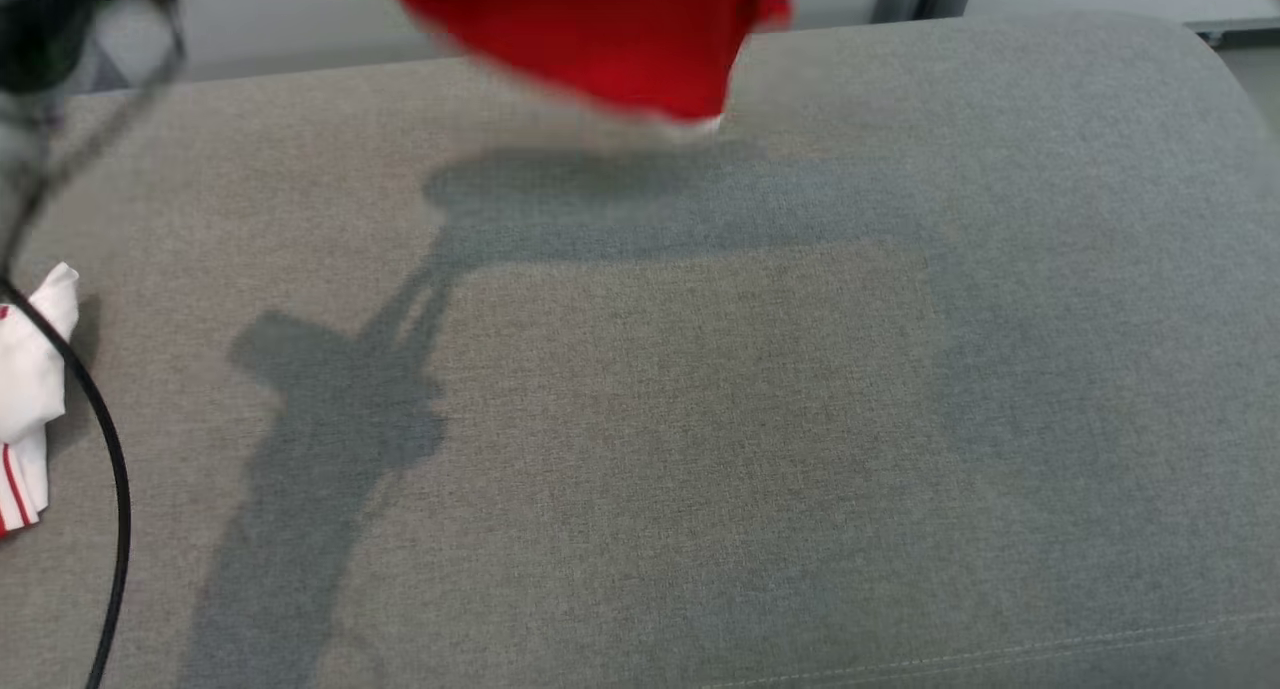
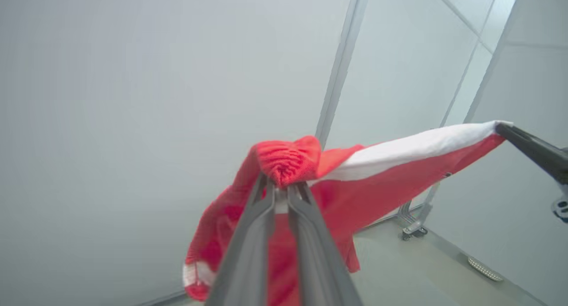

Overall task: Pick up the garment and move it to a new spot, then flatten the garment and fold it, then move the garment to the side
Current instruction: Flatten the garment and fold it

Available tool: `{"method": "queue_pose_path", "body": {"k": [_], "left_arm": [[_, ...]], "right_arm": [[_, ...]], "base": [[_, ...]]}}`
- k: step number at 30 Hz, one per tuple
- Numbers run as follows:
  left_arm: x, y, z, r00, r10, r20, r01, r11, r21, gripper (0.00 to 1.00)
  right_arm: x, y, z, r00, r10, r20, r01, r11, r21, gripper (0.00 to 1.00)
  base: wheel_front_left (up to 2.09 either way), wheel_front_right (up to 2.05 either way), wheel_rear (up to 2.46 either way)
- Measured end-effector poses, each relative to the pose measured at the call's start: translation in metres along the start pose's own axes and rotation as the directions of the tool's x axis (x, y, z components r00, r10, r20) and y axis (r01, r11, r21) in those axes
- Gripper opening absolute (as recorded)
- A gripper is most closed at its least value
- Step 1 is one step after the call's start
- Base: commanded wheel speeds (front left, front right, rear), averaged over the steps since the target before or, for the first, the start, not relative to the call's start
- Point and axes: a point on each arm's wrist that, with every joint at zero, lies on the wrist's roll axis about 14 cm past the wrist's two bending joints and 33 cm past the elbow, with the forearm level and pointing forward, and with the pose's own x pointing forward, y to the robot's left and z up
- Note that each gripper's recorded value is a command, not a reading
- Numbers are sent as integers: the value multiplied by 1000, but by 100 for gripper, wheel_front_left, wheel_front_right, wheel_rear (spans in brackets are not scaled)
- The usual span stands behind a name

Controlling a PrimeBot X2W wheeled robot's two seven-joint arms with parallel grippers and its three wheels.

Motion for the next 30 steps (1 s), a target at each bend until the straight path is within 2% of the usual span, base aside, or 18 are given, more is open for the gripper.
{"method": "queue_pose_path", "body": {"k": [1,3,5,6,8,10,11,14,16,17,19,20,22,26,30], "left_arm": [[8,-12,27,997,-33,69,30,999,37,0],[17,-24,51,987,-73,140,54,989,139,0],[23,-22,47,982,-89,169,59,983,175,0],[25,-16,35,982,-88,169,56,981,186,0],[22,2,-10,988,-66,138,43,985,166,0],[9,26,-81,998,-12,59,6,996,88,0],[-3,37,-122,999,35,6,-35,999,37,0],[-57,57,-244,964,168,-207,-196,973,-124,0],[-90,55,-296,928,208,-310,-275,942,-191,0],[-102,53,-312,914,219,-341,-302,929,-214,0],[-115,50,-322,905,235,-355,-334,909,-248,0],[-116,51,-319,909,237,-343,-330,912,-244,0],[-117,53,-313,916,248,-316,-332,910,-248,0],[-134,43,-322,911,240,-336,-330,911,-245,0],[-147,34,-323,903,234,-359,-330,914,-234,0]], "right_arm": [[7,-3,22,998,-5,58,6,1000,-30,0],[18,0,39,994,14,109,-6,997,-74,0],[27,8,35,990,49,133,-38,995,-88,0],[30,14,19,992,73,107,-63,993,-100,0],[30,33,-28,990,134,44,-133,991,-30,0],[14,57,-103,975,206,-85,-202,978,57,0],[0,68,-145,960,233,-159,-213,968,132,0],[-66,104,-264,869,309,-387,-176,922,344,0],[-108,125,-312,809,347,-475,-107,881,461,0],[-123,133,-326,794,357,-493,-74,861,504,0],[-140,145,-338,786,367,-498,-15,815,579,0],[-145,148,-339,790,369,-490,0,799,602,0],[-148,144,-338,812,344,-472,32,780,624,0],[-161,125,-328,848,275,-453,89,769,633,0],[-184,121,-320,856,243,-456,133,749,650,0]], "base": [[0,0,0],[0,0,0],[0,0,0],[0,0,0],[0,0,0],[0,0,0],[0,0,0],[0,0,0],[0,0,0],[0,0,0],[0,0,0],[0,0,0],[0,0,0],[0,0,0],[0,0,0]]}}
